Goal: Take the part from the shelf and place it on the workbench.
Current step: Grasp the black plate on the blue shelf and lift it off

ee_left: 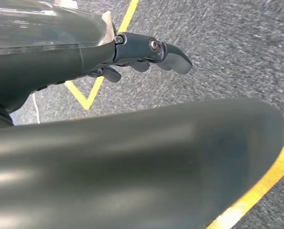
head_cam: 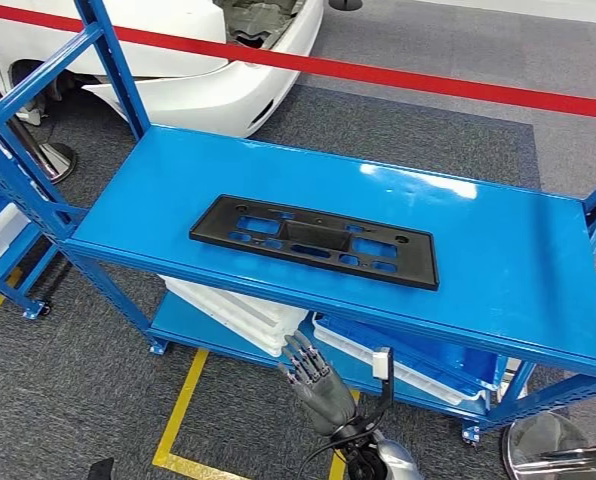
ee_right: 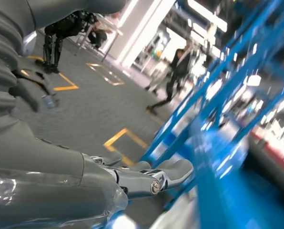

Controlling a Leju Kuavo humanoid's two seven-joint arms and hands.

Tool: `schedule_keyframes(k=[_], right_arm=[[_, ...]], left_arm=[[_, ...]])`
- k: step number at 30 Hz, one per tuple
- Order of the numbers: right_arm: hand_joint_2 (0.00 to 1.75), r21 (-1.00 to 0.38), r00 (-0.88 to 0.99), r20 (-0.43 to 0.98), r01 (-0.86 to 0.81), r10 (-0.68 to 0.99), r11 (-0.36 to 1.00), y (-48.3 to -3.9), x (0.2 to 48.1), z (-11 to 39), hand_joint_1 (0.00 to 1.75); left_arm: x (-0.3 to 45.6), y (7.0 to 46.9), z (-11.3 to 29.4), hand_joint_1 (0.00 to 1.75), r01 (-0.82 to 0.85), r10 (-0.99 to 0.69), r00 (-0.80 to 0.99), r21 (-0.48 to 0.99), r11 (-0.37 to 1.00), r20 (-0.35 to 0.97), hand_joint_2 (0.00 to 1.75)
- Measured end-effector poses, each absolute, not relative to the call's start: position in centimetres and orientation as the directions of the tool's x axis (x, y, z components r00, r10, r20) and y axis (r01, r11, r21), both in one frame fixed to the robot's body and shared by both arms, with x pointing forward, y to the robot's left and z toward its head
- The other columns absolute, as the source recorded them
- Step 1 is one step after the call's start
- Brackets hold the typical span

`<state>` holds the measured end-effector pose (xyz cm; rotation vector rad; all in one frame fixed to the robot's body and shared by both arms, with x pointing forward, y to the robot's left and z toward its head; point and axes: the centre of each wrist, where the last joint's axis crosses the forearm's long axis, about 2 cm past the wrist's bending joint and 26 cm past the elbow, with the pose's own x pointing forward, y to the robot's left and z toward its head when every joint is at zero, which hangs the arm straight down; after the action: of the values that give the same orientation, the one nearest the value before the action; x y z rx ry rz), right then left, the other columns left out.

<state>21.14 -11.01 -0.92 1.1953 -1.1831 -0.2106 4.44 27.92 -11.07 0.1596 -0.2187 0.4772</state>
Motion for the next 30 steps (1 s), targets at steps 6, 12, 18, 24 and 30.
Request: schedule_keyframes(k=[6,12,18,24,30], right_arm=[[1.75,0.801,0.431,0.586,-0.437,-0.686,0.41,-11.3,20.0,-1.8,0.0],[1.75,0.741,0.358,0.614,-0.57,-0.704,0.356,-10.3,20.4,-0.6,0.0],[1.75,0.616,0.245,0.633,-0.734,-0.735,0.286,-9.0,21.8,3.1,0.0],[1.75,0.535,0.182,0.619,-0.81,-0.764,0.24,-8.4,22.3,5.8,0.0],[1.75,0.501,0.162,0.613,-0.836,-0.774,0.222,-8.2,22.3,6.8,0.0]], left_arm=[[4.4,28.3,-11.1,0.0,-0.471,0.434,0.864,0.108,0.875,0.256,0.0],[4.4,28.5,-11.1,0.0,-0.472,0.435,0.866,0.115,0.874,0.246,0.0],[4.4,28.4,-11.1,0.0,-0.47,0.437,0.87,0.117,0.875,0.23,0.0],[4.4,28.4,-11.1,0.0,-0.466,0.433,0.871,0.112,0.878,0.23,0.0],[4.4,28.4,-11.1,0.0,-0.466,0.433,0.871,0.111,0.878,0.231,0.0]])
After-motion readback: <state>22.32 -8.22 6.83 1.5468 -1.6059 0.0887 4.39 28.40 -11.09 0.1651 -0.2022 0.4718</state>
